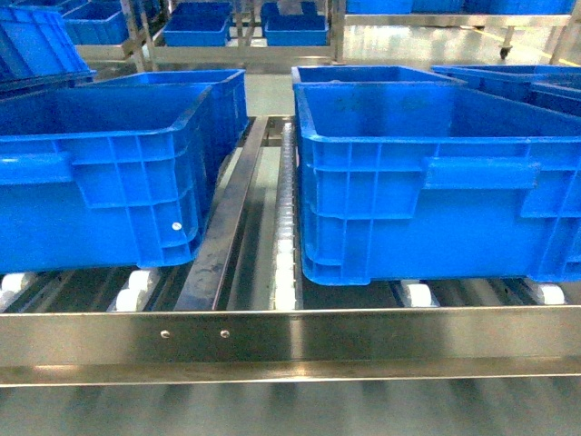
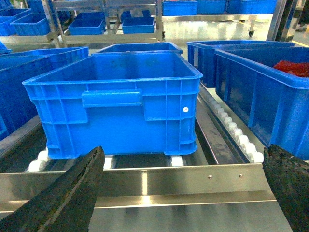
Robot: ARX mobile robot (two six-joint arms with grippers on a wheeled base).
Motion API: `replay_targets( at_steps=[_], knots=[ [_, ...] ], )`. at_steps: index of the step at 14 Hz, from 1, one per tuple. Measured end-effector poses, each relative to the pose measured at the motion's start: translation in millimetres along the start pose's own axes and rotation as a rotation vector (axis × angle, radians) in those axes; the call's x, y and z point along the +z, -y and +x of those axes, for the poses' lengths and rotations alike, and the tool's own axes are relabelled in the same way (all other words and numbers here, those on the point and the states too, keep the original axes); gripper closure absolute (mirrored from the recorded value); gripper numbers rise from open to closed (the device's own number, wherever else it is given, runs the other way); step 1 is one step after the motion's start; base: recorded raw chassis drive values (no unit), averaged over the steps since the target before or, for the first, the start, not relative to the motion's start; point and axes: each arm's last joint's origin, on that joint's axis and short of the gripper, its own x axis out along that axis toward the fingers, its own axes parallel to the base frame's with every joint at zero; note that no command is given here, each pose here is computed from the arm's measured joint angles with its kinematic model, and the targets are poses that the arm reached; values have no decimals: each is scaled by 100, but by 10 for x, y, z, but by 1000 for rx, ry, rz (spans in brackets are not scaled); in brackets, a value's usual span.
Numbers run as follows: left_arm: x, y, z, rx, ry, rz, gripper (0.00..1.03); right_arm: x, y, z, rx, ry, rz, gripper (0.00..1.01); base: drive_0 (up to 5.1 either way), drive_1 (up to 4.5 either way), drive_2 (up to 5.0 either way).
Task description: Sort blue parts and orange caps into right shelf containers
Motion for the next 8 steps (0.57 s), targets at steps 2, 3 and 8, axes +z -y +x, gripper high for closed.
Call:
replay_targets(
  at_steps=[2, 3, 8],
  knots=[
    [0, 0, 0, 0, 0, 0, 5, 0, 0, 0, 0, 0, 0, 3, 0, 0, 0],
    [0, 0, 0, 0, 0, 0, 5, 0, 0, 0, 0, 0, 0, 3, 0, 0, 0],
    [0, 0, 0, 0, 0, 0, 5, 0, 0, 0, 0, 0, 0, 3, 0, 0, 0]
  ],
)
